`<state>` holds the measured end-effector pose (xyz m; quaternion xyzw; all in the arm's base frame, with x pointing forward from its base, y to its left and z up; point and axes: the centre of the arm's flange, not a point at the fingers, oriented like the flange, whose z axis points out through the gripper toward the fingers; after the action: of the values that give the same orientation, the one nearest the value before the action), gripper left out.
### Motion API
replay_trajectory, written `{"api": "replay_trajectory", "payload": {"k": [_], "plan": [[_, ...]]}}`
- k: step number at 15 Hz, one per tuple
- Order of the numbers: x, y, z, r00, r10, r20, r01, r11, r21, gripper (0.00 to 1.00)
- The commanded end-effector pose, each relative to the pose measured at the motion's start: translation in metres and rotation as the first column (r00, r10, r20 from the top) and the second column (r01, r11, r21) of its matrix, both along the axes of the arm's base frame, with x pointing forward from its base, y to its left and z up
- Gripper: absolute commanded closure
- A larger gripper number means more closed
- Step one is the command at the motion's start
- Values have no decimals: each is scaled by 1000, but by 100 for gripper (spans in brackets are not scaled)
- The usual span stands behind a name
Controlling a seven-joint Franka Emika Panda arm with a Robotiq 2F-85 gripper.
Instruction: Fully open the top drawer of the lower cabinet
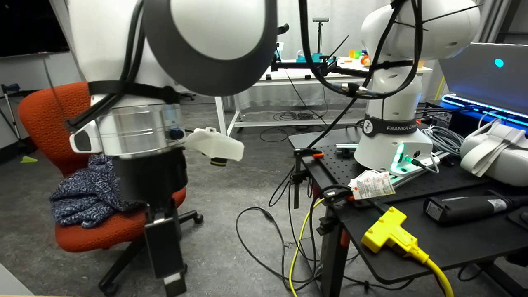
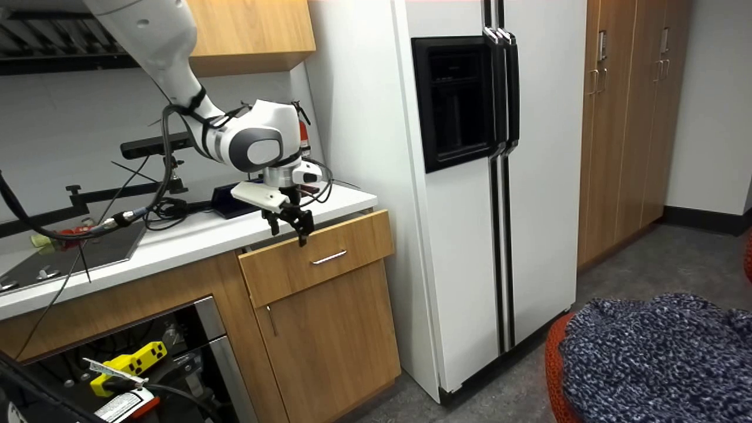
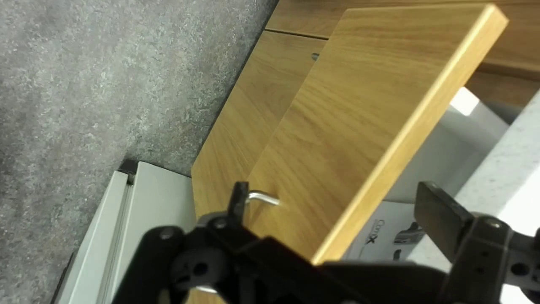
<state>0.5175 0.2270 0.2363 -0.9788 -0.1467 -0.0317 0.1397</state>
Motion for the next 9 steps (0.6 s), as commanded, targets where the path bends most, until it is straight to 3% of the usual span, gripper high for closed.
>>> {"api": "replay_trajectory", "payload": {"k": [1, 4, 9], "plan": [[-46, 27, 20, 998, 36, 53, -36, 999, -6, 0], [-71, 51, 11, 996, 53, 69, -52, 999, -15, 0], [-87, 59, 3, 993, 46, 106, -42, 998, -43, 0]]}}
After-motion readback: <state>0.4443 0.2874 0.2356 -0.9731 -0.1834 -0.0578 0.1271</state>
